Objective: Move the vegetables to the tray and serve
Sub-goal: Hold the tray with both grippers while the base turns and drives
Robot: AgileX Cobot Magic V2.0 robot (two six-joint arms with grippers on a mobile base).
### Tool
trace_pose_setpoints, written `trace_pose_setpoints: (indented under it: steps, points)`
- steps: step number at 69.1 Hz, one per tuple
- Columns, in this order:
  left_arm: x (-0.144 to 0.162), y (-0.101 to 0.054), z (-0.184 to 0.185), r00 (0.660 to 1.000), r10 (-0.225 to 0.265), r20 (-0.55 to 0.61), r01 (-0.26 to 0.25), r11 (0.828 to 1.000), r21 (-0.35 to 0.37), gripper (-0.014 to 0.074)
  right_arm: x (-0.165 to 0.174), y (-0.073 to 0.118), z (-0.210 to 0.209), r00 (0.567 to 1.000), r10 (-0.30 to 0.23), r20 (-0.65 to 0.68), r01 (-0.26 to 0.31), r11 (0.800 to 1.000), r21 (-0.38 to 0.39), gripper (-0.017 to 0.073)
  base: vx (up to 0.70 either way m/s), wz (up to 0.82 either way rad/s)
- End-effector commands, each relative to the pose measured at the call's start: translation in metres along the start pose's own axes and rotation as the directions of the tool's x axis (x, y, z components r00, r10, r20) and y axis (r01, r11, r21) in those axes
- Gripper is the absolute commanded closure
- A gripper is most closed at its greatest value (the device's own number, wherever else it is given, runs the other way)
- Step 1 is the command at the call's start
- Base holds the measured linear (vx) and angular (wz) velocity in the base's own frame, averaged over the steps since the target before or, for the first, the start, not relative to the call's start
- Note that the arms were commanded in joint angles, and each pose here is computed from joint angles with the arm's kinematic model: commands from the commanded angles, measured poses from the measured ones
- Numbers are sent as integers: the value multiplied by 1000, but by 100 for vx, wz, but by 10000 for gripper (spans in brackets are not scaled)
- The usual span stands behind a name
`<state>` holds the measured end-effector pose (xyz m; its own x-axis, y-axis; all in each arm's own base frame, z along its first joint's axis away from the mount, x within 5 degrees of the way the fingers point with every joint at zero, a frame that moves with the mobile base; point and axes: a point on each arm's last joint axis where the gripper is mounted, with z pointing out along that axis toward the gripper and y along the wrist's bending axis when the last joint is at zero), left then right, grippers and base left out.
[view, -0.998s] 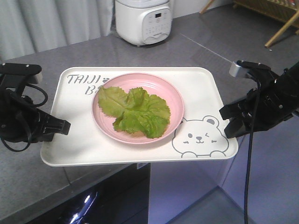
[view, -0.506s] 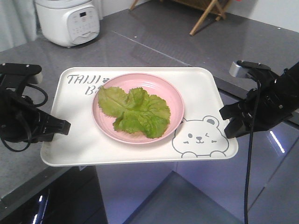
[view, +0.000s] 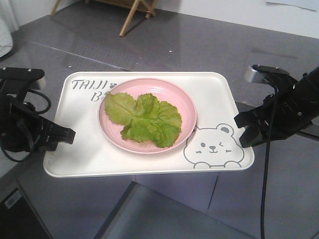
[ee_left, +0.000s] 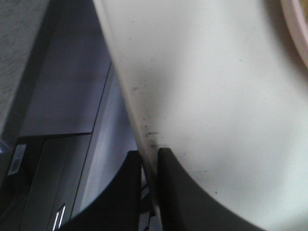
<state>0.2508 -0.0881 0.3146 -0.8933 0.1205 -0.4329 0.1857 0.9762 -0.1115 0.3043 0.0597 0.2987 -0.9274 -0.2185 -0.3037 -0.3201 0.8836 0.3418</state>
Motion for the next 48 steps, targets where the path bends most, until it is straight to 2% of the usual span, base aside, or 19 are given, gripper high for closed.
trace_pose_setpoints:
  steps: [1,22,48]
  points:
    - [-13,-16,-22,987,-28,159,8,992,122,599,-4,30,-19,995,-34,95,48,988,-149,562,3,-54]
    - [-13,-16,-22,987,-28,159,8,992,122,599,-3,30,-19,996,-35,87,48,987,-153,562,4,-44]
    - [-13,-16,-22,987,-28,159,8,992,122,599,-3,30,-19,996,-35,85,48,987,-154,562,6,-25]
